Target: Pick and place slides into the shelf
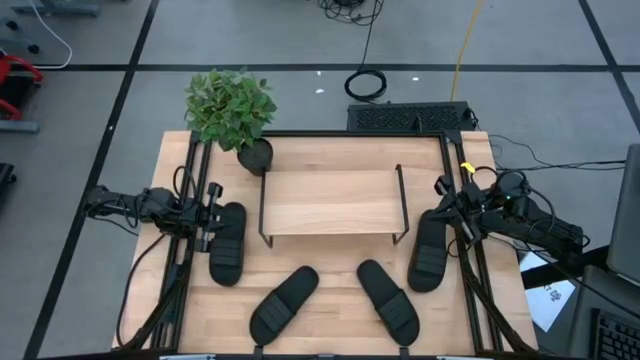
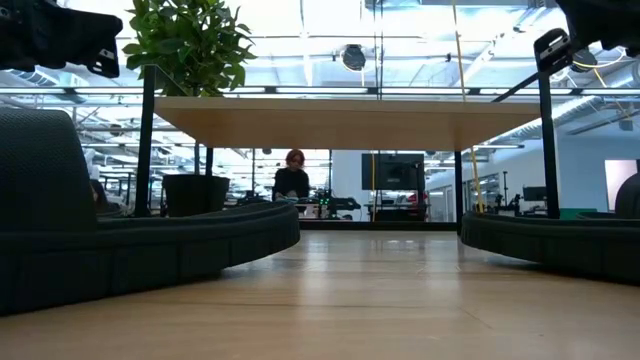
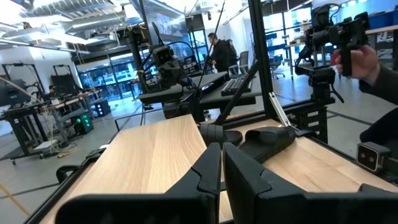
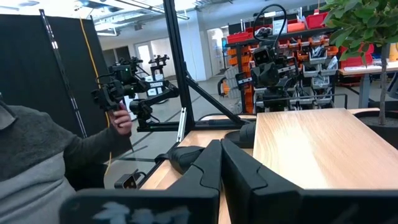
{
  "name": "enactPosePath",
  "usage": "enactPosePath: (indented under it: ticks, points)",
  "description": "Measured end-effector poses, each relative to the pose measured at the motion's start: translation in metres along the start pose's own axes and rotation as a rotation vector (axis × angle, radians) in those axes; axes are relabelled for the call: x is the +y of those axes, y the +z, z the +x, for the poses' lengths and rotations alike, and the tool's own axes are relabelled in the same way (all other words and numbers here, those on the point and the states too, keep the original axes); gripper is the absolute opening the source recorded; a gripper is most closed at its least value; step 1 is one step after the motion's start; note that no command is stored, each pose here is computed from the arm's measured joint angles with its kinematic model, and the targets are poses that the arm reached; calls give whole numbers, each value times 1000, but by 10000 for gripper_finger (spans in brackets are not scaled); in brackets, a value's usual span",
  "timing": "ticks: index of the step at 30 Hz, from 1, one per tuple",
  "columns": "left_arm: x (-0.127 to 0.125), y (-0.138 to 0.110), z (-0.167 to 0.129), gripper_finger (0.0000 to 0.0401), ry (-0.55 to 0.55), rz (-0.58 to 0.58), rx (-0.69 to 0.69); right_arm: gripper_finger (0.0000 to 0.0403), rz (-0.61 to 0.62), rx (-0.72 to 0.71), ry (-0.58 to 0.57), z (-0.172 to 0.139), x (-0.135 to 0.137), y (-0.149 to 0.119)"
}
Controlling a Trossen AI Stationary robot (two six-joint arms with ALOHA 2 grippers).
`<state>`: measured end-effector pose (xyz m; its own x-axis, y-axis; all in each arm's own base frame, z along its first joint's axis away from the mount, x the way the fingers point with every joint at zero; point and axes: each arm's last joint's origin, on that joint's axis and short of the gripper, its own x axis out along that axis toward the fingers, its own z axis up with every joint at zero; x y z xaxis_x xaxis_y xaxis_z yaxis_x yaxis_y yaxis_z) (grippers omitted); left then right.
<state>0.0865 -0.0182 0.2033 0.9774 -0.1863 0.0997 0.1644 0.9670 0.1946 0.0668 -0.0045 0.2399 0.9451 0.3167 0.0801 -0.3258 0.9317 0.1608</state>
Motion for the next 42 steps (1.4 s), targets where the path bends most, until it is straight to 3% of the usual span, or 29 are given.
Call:
enactPosePath:
  ticks: [16,22,31,36,42]
  points:
    - [1,2,0,26,16,-42,-18,0,-15,-20,2,0,0,2]
    - [1,1,0,26,30,-71,-4,0,5,-94,19,-1,3,11]
    - [1,1,0,26,28,-72,-10,0,-98,-233,52,0,6,27]
    - [1,1,0,26,28,-75,-10,21,-166,-295,133,2,9,39]
    - [1,1,0,26,27,-82,-7,54,-151,-246,122,7,9,53]
